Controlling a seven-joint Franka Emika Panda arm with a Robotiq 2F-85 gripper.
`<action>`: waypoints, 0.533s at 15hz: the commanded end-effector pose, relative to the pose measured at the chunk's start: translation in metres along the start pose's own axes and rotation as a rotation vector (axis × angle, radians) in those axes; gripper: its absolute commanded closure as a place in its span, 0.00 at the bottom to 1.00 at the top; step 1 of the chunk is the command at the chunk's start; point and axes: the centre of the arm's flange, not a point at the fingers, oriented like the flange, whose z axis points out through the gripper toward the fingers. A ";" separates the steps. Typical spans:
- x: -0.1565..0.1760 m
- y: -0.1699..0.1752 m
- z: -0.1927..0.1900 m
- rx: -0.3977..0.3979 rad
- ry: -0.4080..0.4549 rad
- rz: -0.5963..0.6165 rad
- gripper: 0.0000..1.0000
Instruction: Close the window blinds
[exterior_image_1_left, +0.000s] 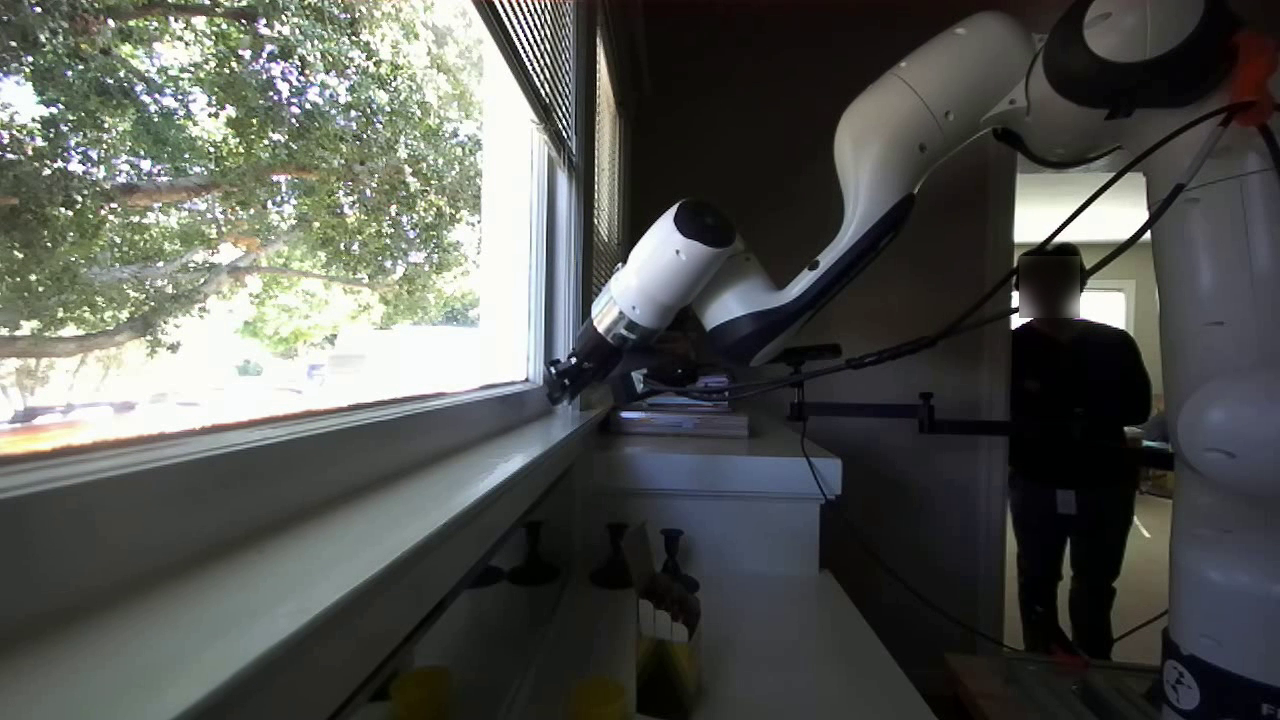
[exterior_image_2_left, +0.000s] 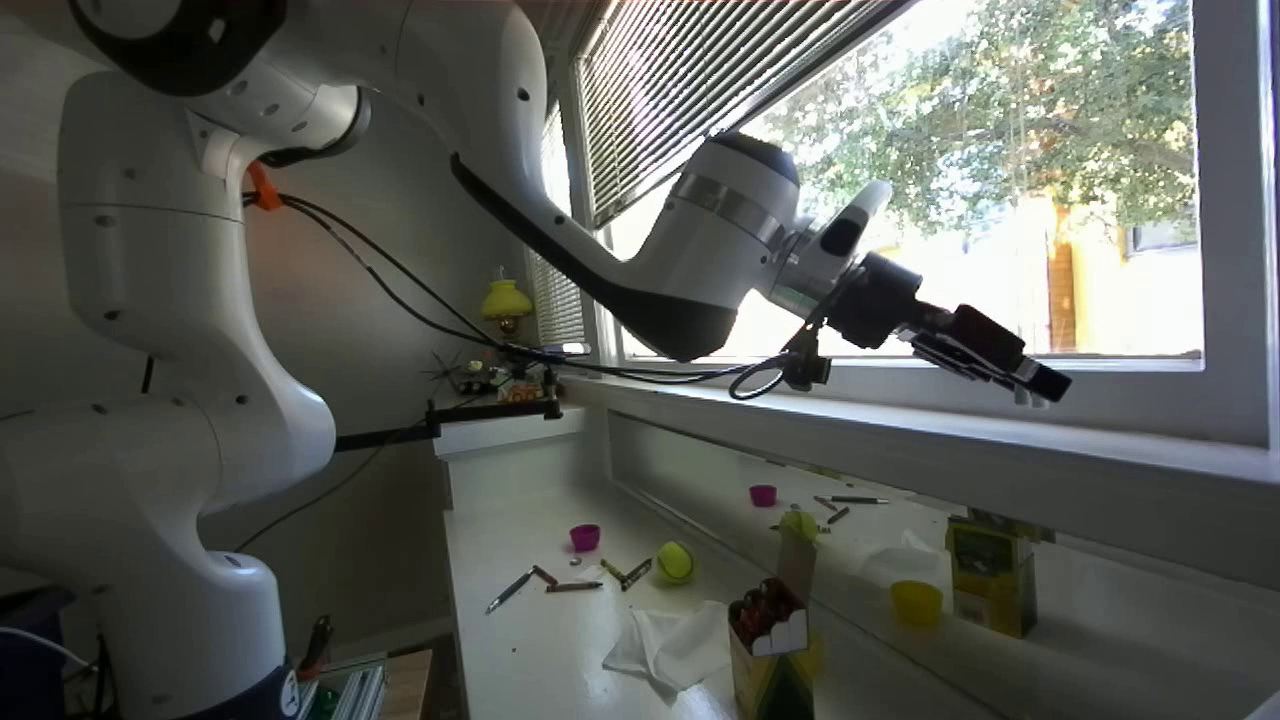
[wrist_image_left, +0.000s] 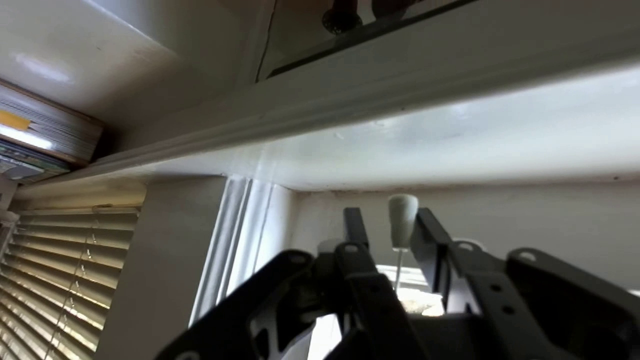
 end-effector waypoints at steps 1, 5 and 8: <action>-0.009 -0.002 -0.009 -0.016 0.016 -0.009 0.95; -0.013 -0.006 -0.014 -0.007 0.014 -0.017 0.94; -0.014 -0.006 -0.014 -0.009 0.019 -0.019 0.94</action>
